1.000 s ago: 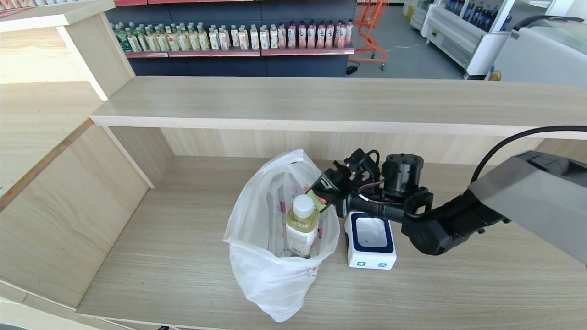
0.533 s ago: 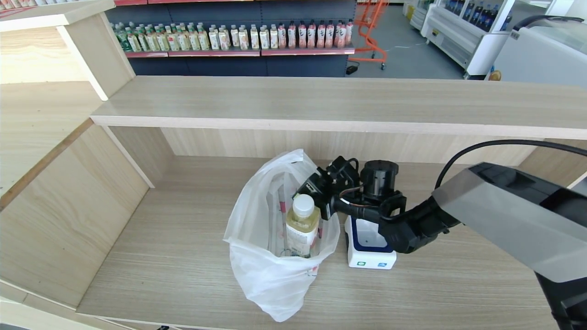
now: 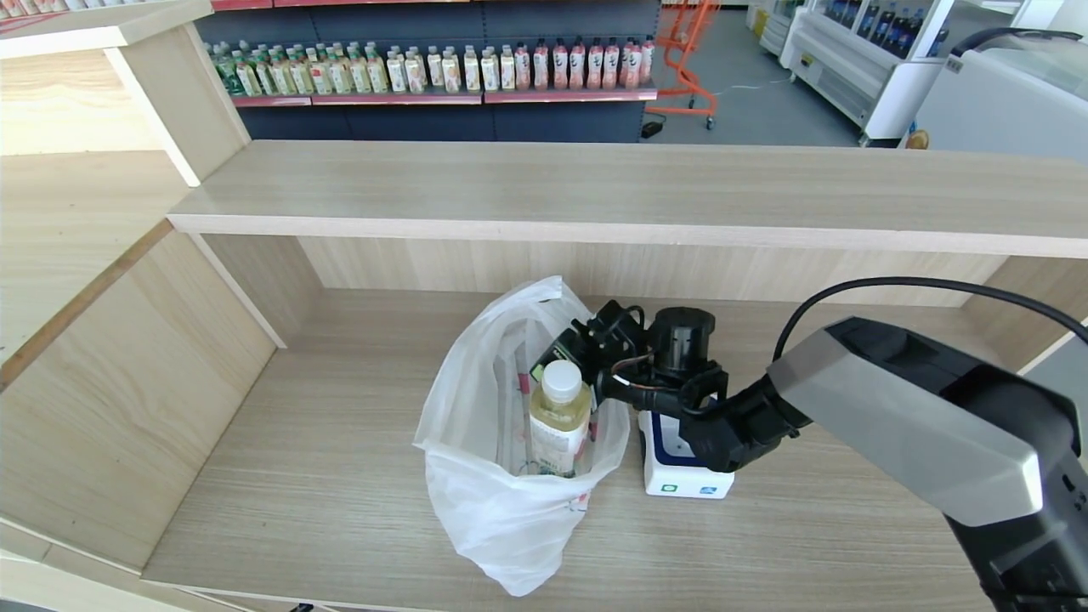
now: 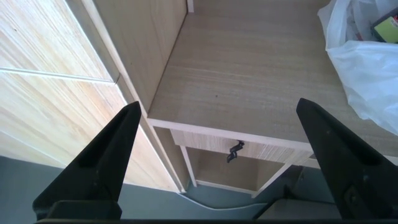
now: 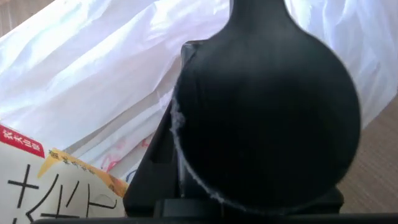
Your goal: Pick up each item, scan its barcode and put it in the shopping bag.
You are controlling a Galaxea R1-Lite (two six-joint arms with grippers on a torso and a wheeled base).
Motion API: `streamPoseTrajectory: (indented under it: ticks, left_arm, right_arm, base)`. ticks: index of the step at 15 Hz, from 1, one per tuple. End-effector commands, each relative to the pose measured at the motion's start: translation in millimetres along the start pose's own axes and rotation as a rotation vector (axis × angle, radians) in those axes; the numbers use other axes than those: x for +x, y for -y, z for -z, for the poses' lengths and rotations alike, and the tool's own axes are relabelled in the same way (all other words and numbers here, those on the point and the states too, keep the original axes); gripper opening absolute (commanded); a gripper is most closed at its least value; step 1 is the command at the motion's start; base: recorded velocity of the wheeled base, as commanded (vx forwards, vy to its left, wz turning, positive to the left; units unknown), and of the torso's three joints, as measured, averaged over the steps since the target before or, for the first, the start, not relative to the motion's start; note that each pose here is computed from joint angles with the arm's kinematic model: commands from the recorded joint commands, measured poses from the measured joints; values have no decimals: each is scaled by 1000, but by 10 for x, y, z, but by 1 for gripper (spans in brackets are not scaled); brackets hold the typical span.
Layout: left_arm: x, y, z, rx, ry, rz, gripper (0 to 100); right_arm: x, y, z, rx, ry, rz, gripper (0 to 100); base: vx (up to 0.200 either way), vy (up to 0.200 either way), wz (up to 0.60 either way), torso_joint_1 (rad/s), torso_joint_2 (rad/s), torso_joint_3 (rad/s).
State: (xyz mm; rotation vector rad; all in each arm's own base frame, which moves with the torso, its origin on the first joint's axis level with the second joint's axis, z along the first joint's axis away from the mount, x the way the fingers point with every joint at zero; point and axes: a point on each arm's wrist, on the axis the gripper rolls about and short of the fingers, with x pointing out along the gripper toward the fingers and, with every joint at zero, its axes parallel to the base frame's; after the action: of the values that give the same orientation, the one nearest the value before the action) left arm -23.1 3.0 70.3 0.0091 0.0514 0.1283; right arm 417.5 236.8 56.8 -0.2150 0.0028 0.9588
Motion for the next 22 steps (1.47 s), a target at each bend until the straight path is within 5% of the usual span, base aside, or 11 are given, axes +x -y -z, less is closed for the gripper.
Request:
streamPoseTrajectory:
  ticks: [1,8,12,14,16,18,20,22]
  left_arm:
    - [0,0,0,-1,0,-2,100]
    - [0,0,0,-1,0,0,100]
    - [1,0,0,1,-1,0,100]
    - [1,0,0,1,-1,0,100]
    - [0,0,0,0,0,0,100]
    - [1,0,0,-1,-1,0,100]
    - [0,0,0,0,0,0,100]
    - [0,0,0,0,0,0,100]
  right_arm:
    - [24,-11,57,-2,-8,-5,100]
    - [-513,160,-599,120,61,62,100]
    - [-1606,-150,-1231,210,95,101,100]
    - [-2235,-491,-1383,225,120,116,100]
    - [-2643,-682,-1357,223,114,202,100]
    - [-3331,-1046,-1138,286,-48,505,100]
    - [-3837,-1395,-885,322,-134,678,100]
    - [-4143,-1692,-648,307,-95,751,100]
  base:
    - [0,0,0,0,0,0]
    - [0,0,0,0,0,0]
    - [0,0,0,0,0,0]
    - [0,0,0,0,0,0]
    - [0,0,0,0,0,0]
    - [0,0,0,0,0,0]
    - [0,0,0,0,0,0]
    - [0,0,0,0,0,0]
